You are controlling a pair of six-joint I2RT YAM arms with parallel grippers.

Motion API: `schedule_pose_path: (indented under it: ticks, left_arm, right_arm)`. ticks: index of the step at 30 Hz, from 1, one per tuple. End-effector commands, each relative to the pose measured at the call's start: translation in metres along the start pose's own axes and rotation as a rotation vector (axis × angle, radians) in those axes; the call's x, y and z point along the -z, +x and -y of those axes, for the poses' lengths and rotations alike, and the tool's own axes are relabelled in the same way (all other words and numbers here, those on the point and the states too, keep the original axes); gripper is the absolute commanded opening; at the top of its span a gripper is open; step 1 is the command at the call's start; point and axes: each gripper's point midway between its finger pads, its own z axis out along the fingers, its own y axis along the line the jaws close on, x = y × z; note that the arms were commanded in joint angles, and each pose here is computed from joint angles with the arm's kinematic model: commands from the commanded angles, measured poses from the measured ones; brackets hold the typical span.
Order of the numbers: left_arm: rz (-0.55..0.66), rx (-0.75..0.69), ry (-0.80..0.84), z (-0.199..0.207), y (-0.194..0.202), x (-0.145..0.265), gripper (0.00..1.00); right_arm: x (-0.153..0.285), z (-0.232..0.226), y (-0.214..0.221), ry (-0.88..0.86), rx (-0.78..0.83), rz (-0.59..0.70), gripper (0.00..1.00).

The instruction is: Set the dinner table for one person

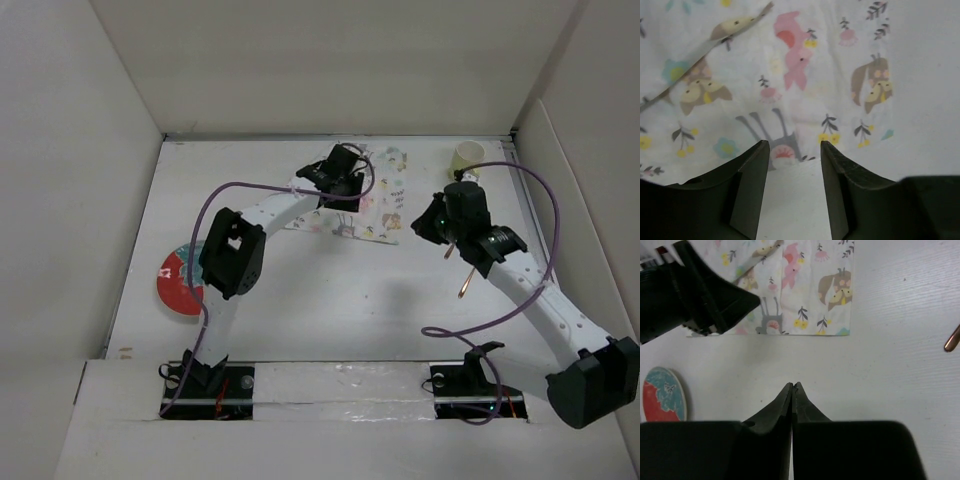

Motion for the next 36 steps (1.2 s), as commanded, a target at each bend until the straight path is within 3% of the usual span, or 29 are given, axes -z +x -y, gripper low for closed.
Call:
schedule_pose_path:
  ticks: [1, 3, 4, 5, 7, 8, 9, 11, 12, 17, 26, 36]
  left_arm:
    - [0.144, 0.036, -0.147, -0.034, -0.028, 0.055, 0.39]
    - [0.175, 0.091, -0.203, -0.056, -0.029, 0.073, 0.31]
    - [0.15, 0.113, -0.263, -0.077, -0.011, 0.071, 0.27]
    - [0.171, 0.156, -0.294, -0.097, -0.013, 0.083, 0.2]
    - [0.133, 0.228, -0.33, -0.125, 0.014, 0.082, 0.15]
    - [0.138, 0.266, -0.348, -0.144, 0.016, 0.085, 0.14]
    - [0.156, 0.279, -0.345, -0.148, 0.016, 0.093, 0.14]
    - [0.133, 0.246, -0.347, -0.155, 0.028, 0.089, 0.24]
    - [0.092, 0.206, -0.344, -0.157, 0.034, 0.082, 0.31]
    - [0.005, 0.169, -0.427, -0.17, 0.052, 0.063, 0.35]
    - [-0.04, 0.106, -0.396, -0.167, 0.05, 0.035, 0.38]
    - [-0.078, 0.088, -0.477, -0.184, 0.062, 0.021, 0.37]
  right_arm:
    - [-0.022, 0.003, 0.004, 0.008, -0.037, -0.005, 0.0]
    - [-0.036, 0.007, 0.021, 0.028, -0.047, -0.075, 0.0]
    - [-0.042, 0.008, 0.024, 0.031, -0.051, -0.083, 0.0]
    - [-0.046, 0.009, 0.028, 0.036, -0.064, -0.093, 0.05]
    - [-0.059, 0.016, 0.039, 0.055, -0.072, -0.118, 0.23]
    - [-0.063, 0.019, 0.043, 0.065, -0.075, -0.127, 0.38]
    - [-0.068, 0.021, 0.047, 0.074, -0.074, -0.14, 0.44]
    - [-0.082, 0.029, 0.059, 0.107, -0.07, -0.176, 0.54]
    - [-0.092, 0.035, 0.067, 0.136, -0.067, -0.205, 0.55]
    - [-0.113, 0.049, 0.086, 0.197, -0.065, -0.263, 0.56]
    - [-0.128, 0.062, 0.099, 0.285, -0.046, -0.286, 0.54]
    - [-0.142, 0.062, 0.09, 0.357, -0.036, -0.275, 0.5]
